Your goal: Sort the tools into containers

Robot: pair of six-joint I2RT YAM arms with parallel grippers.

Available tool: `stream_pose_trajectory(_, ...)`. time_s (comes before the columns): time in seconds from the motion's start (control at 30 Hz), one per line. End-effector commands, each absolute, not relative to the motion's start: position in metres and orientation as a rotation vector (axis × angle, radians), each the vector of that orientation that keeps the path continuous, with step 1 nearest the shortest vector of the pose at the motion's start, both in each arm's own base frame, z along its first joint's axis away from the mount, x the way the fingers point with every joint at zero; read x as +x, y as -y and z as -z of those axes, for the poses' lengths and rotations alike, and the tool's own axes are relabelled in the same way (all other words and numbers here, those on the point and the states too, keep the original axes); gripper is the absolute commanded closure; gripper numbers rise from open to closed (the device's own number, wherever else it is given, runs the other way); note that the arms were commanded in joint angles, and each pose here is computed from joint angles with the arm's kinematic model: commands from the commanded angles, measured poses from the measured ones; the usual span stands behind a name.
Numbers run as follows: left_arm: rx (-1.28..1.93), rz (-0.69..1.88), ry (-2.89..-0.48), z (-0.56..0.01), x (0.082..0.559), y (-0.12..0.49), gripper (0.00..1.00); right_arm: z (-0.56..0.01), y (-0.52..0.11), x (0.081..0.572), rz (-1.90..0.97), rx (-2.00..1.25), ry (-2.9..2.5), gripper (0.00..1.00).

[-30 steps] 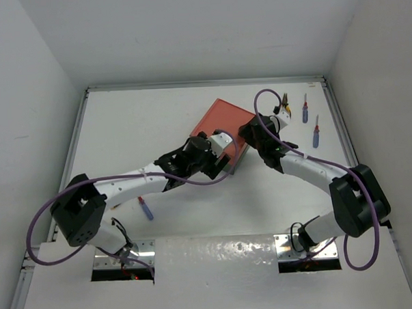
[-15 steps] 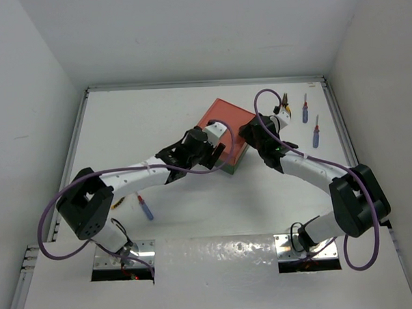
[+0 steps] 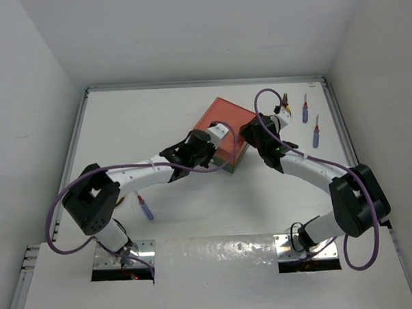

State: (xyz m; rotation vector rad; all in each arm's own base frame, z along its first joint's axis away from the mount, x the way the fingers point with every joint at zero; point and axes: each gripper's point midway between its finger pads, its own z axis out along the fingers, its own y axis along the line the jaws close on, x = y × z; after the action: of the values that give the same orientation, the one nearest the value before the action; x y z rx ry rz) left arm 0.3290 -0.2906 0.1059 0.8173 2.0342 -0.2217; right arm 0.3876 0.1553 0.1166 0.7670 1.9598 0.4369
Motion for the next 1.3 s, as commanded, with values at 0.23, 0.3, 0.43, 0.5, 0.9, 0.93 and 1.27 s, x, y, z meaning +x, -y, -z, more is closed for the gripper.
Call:
stream_pose_trajectory(0.23,0.753,0.23,-2.006,-0.136,0.326,0.282,1.0,-0.065,-0.152,0.357,-0.322,0.764,-2.154,0.57)
stream_pose_trajectory(0.3,0.767,0.224,-2.02,-0.129,0.319,0.276,1.0,-0.063,-0.151,0.357,-0.32,0.773,-2.156,0.58)
stream_pose_trajectory(0.43,0.803,0.299,-1.983,-0.136,0.315,0.288,0.78,-0.063,-0.154,0.36,-0.326,0.771,-2.157,0.57)
stream_pose_trajectory(0.5,0.79,0.325,-1.959,-0.144,0.32,0.295,0.53,-0.063,-0.155,0.361,-0.328,0.772,-2.16,0.57)
stream_pose_trajectory(0.9,0.702,0.198,-2.041,-0.124,0.342,0.288,0.64,-0.06,-0.151,0.356,-0.304,0.764,-2.173,0.59)
stream_pose_trajectory(0.93,0.699,0.194,-2.049,-0.122,0.343,0.289,0.64,-0.059,-0.151,0.356,-0.305,0.764,-2.174,0.59)
stream_pose_trajectory(1.27,0.675,0.186,-2.051,-0.127,0.355,0.298,0.65,-0.058,-0.154,0.355,-0.314,0.747,-2.187,0.59)
